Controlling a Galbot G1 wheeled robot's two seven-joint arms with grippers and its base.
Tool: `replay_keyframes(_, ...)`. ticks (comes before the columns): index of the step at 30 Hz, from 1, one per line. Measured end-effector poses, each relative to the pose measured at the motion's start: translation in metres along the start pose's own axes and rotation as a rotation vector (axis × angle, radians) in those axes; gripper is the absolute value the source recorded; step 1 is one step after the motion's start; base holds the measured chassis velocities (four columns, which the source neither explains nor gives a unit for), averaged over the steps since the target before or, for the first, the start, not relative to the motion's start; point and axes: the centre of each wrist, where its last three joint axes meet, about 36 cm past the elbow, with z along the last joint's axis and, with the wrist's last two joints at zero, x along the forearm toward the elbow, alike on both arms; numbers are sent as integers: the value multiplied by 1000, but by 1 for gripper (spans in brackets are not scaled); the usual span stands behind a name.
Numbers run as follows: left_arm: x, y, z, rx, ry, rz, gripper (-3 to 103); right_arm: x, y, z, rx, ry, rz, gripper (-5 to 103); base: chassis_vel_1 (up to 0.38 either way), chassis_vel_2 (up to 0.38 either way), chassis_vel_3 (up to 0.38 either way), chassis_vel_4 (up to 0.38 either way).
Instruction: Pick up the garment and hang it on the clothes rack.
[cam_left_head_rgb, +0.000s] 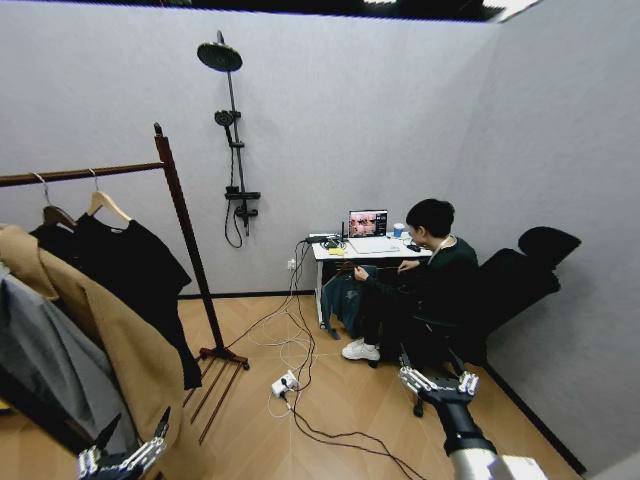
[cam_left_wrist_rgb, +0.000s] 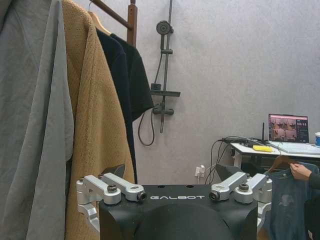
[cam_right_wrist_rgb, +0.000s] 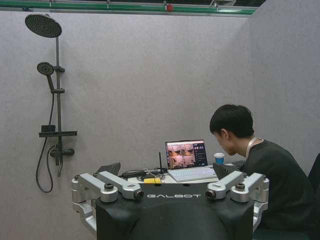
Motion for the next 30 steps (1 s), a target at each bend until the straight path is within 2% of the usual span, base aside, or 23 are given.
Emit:
replay_keyframes(16,0,0,0,0,0,0,100,0,0,0,0,0,0,100,-19,-63,29,68)
replay_keyframes(30,0,0,0,0,0,0,100,0,0,0,0,0,0,100,54,59,-51,-67)
